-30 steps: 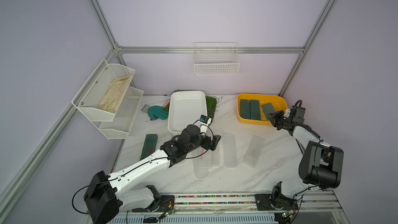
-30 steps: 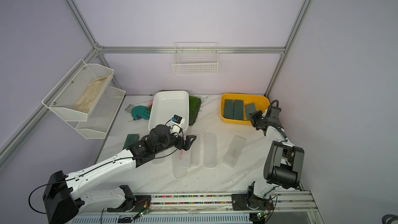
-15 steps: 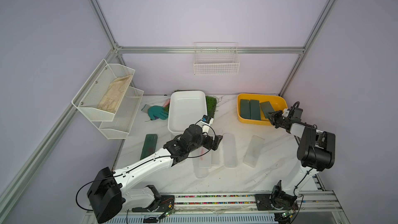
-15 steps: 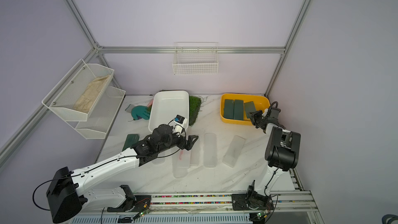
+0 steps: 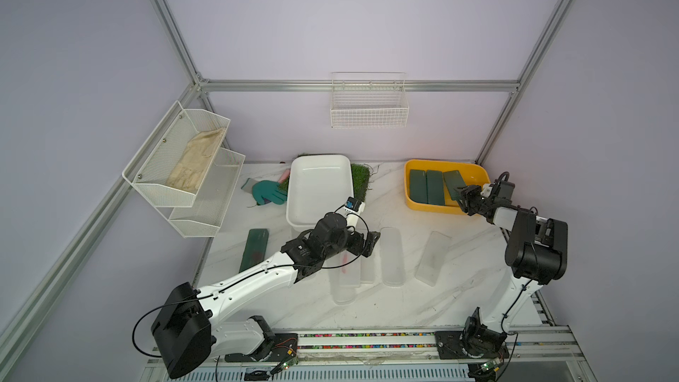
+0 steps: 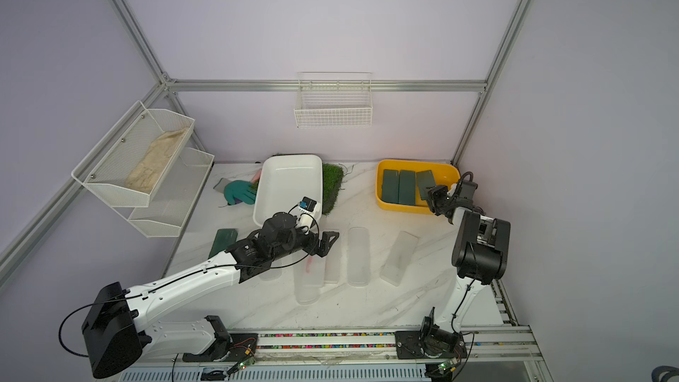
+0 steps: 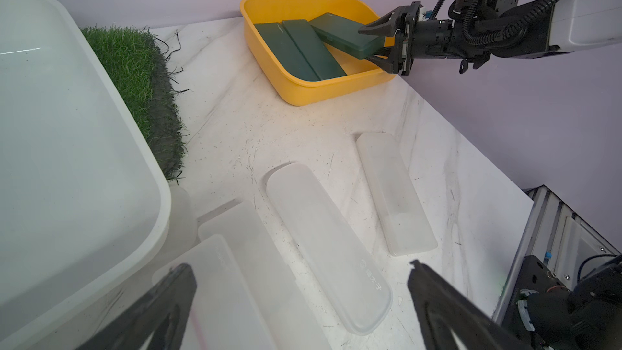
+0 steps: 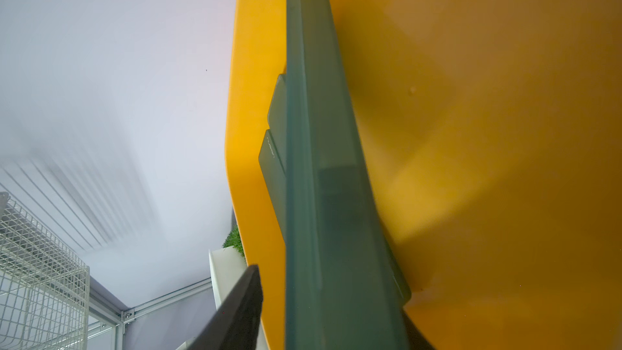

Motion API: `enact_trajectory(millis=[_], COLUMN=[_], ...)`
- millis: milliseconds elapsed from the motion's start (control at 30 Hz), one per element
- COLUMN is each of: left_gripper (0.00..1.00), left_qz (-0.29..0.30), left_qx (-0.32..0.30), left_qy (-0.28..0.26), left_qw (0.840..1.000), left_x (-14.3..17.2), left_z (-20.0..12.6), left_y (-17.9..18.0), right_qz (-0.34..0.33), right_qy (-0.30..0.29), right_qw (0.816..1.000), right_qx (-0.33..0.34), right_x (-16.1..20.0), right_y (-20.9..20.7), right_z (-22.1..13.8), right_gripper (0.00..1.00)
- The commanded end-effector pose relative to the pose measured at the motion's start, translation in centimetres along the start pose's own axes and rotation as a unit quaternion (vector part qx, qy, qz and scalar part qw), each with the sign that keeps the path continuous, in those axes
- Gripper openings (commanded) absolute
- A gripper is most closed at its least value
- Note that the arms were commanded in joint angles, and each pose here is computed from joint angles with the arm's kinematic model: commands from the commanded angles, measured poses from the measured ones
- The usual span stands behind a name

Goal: Place the pencil cases by color into the storage box
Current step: Place the pencil case at the storage box.

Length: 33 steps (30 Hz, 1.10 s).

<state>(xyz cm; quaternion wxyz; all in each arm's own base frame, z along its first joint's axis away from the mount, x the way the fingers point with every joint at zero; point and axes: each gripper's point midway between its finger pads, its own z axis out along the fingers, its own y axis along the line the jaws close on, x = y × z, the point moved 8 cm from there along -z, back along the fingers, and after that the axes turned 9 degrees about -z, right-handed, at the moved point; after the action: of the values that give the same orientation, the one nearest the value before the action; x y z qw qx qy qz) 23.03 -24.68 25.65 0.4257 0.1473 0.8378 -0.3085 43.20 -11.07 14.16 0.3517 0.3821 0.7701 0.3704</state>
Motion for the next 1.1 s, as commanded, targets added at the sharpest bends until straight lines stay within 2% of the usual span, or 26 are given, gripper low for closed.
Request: enact_trajectory(millis=[0, 133, 333, 567, 833, 1067], left_gripper=[1.00, 1.00, 1.00, 1.00, 1.00, 1.00], left_qz=[-0.005, -0.007, -0.010, -0.020, -0.031, -0.041], left_qx=[0.021, 0.022, 0.009, -0.027, -0.050, -0.065], left_qy=[-0.026, -0.031, -0.033, -0.033, -0.038, -0.034], left_qw=[0.999, 0.999, 0.999, 0.999, 0.998, 0.996], left_x=[-0.9, -0.9, -0.7, -1.0, -1.0, -0.8], left_z=[-0.3, -0.4, -0.6, -1.7, -2.6, -3.1], left_y=[-0.7, -0.6, -0.2, 0.5, 1.3, 1.9], right_qz=[0.030, 0.032, 0.009, -0.027, -0.044, -0.049], right_qy=[0.014, 0.024, 0.042, 0.072, 0.125, 0.119], right_qw=[0.999, 0.997, 0.995, 0.990, 0.982, 0.981], right_qx=[0.043, 0.065, 0.091, 0.120, 0.138, 0.144], right_x=[0.4, 0.5, 0.9, 2.0, 4.2, 4.2], right_y=[-1.6, -1.8, -0.6, 0.6, 0.2, 0.9], right_z=[0.4, 0.3, 0.2, 0.6, 1.0, -0.1], right_gripper=[0.60, 0.71, 0.79, 0.83, 0.84, 0.85])
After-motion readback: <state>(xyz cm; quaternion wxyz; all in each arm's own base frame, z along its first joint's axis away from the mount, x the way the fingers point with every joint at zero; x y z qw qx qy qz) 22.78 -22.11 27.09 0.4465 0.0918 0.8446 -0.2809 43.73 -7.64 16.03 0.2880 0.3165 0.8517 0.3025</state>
